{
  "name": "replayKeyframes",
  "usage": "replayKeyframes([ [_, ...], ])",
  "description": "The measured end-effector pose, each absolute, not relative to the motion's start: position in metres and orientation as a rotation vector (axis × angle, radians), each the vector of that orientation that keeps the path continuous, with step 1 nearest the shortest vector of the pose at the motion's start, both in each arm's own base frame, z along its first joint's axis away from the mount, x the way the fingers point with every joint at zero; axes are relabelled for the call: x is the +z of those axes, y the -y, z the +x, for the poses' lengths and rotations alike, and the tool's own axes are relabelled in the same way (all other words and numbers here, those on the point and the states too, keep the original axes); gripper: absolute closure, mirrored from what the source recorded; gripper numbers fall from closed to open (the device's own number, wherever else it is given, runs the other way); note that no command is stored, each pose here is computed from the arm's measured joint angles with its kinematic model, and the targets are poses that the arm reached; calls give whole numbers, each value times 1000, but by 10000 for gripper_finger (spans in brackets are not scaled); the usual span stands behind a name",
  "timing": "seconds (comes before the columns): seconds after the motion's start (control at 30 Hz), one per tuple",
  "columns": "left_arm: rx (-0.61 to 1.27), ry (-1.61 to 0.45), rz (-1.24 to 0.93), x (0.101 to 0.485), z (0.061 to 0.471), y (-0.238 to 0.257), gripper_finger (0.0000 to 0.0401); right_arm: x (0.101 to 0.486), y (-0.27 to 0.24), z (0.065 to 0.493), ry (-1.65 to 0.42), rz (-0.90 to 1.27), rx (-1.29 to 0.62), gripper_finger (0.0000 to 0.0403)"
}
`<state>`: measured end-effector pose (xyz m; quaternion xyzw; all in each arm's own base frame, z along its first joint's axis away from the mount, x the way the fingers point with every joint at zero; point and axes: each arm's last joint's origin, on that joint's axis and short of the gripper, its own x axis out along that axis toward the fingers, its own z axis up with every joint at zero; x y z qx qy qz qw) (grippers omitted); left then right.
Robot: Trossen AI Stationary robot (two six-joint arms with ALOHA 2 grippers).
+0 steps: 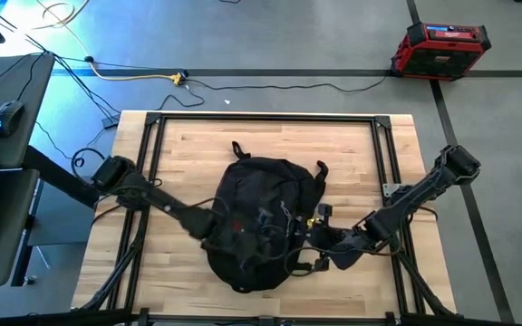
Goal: Unpack backpack
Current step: Open the black backpack
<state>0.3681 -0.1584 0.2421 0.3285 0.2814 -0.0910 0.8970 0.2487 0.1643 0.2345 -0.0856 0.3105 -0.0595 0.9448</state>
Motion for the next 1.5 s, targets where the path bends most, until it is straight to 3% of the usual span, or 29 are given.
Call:
replayKeyframes([
  [0.3, -188, -699, 1015, 224, 377, 136, 195, 233, -166, 247, -651, -177, -99, 403],
  [0.57, -261, -747, 1233, 188, 383, 154, 194, 232, -163, 248, -657, -177, -109, 403],
  [0.87, -255, -707, 1391, 169, 420, 180, 198, 232, -163, 248, -663, -171, -105, 403],
  [0.97, -228, -712, 1435, 166, 432, 184, 233, 232, -163, 248, -668, -173, -105, 403],
  [1.13, -44, -788, 1408, 160, 450, 169, 376, 232, -165, 247, -668, -178, -100, 403],
  [1.33, 222, -898, 1251, 158, 457, 130, 399, 230, -169, 242, -672, -138, -124, 403],
  [1.5, 330, -991, 1176, 154, 454, 109, 401, 218, -173, 243, -699, -136, -153, 403],
])
